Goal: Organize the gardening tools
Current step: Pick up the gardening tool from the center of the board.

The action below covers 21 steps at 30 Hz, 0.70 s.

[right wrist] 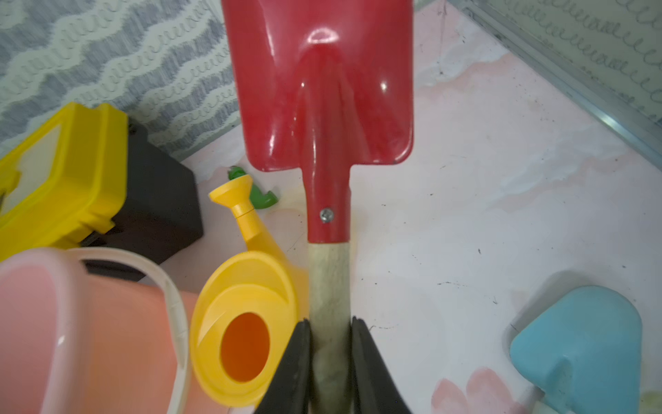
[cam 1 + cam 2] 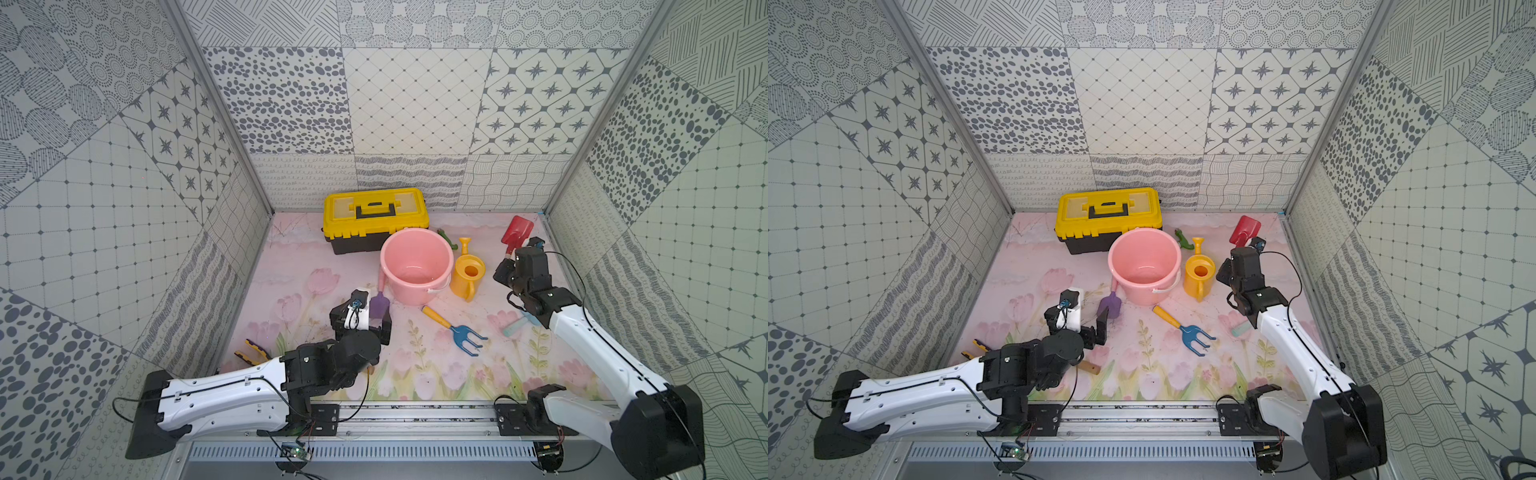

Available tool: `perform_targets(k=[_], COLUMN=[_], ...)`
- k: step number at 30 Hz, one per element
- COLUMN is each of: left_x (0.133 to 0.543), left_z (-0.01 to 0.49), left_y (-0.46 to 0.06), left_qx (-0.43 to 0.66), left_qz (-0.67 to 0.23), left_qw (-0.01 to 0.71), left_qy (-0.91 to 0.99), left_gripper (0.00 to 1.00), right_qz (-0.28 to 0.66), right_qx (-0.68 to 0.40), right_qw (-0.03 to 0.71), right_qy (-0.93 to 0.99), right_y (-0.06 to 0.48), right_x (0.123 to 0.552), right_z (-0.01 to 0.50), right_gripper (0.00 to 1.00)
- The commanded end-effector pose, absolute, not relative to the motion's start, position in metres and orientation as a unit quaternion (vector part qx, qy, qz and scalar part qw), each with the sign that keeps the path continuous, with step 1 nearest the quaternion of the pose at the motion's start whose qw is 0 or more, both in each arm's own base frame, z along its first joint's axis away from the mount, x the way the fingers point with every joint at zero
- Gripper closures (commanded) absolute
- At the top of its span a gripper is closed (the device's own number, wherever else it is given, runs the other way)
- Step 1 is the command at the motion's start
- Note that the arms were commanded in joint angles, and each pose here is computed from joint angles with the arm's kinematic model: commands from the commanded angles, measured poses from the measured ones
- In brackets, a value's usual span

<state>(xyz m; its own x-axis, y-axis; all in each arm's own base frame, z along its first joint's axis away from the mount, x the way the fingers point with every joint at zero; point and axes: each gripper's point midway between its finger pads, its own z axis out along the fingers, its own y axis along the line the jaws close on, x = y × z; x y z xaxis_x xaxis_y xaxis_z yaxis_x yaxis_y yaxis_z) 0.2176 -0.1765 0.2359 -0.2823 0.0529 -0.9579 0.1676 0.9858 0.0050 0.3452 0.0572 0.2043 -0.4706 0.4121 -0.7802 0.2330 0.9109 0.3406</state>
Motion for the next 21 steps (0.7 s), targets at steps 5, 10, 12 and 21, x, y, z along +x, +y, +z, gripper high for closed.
perform_targets(k=[5,10,12,21], left_x=[0.231,0.235,0.235,0.272], left_z=[0.241,0.256,0.272,0.327], left_y=[-0.187,-0.212,-0.229,-0.301], left_qx=[0.054,0.06,0.078,0.136], left_qz=[-0.095,-0.194,-0.235,-0.322], left_qw=[0.613,0.578,0.568,0.5], left_qy=[0.782,0.79,0.785,0.792], left_gripper=[0.01,0.01,0.01,0.16], right_qz=[0.127,0.133,0.126,0.128], right_qx=[0.067,-0.024,-0.058,-0.154], right_qw=[0.583,0.606,0.612,0.606], right_qy=[0.8,0.784,0.778,0.77], right_y=[0.102,0.15,0.168,0.222], right_x=[0.31,0.287,0.279,0.255], right_z=[0.256,0.265,0.267,0.256], right_gripper=[0.93,0.93,0.93,0.91])
